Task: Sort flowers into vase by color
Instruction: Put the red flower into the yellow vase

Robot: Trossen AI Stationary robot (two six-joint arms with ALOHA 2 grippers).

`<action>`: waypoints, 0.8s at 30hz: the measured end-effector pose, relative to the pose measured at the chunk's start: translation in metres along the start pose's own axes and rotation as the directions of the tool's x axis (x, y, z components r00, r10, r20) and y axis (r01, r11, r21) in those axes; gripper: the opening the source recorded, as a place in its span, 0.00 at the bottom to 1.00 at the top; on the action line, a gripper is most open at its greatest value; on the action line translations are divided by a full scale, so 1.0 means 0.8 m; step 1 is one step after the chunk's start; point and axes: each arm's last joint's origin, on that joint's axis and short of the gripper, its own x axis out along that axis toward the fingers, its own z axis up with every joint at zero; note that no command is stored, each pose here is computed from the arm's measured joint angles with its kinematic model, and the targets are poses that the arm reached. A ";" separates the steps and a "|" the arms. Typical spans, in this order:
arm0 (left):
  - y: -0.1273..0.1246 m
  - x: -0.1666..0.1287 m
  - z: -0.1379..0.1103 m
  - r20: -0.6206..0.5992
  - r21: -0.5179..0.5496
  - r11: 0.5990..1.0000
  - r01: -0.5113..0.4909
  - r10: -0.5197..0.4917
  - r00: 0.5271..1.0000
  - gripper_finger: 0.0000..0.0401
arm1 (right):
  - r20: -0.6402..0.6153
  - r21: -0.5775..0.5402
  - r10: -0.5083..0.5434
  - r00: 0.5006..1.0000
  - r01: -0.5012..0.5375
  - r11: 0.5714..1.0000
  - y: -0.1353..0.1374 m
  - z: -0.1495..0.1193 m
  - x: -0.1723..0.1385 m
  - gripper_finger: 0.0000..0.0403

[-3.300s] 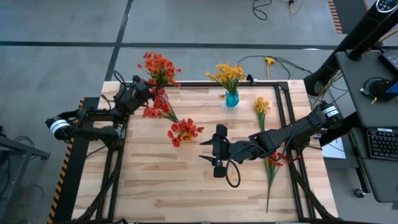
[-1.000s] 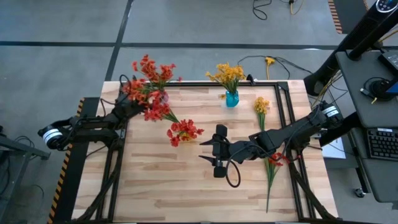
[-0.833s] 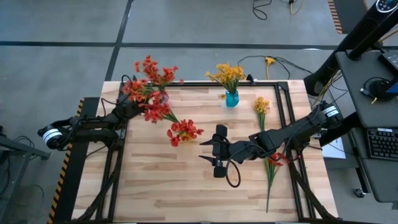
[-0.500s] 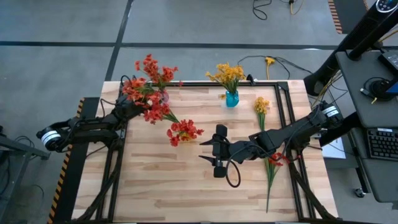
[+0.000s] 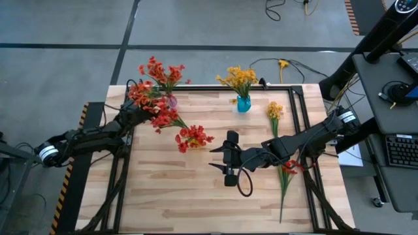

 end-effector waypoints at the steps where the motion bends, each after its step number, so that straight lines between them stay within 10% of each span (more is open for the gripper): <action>1: 0.000 -0.001 0.000 -0.004 -0.006 1.000 0.000 0.000 1.000 0.54 | 0.000 0.000 0.000 1.000 0.000 1.000 0.000 0.000 0.000 0.49; 24: -0.007 -0.032 0.000 -0.056 -0.076 0.997 0.024 -0.028 0.998 0.54 | -0.032 0.061 -0.008 0.999 0.010 0.998 -0.002 0.010 -0.006 0.49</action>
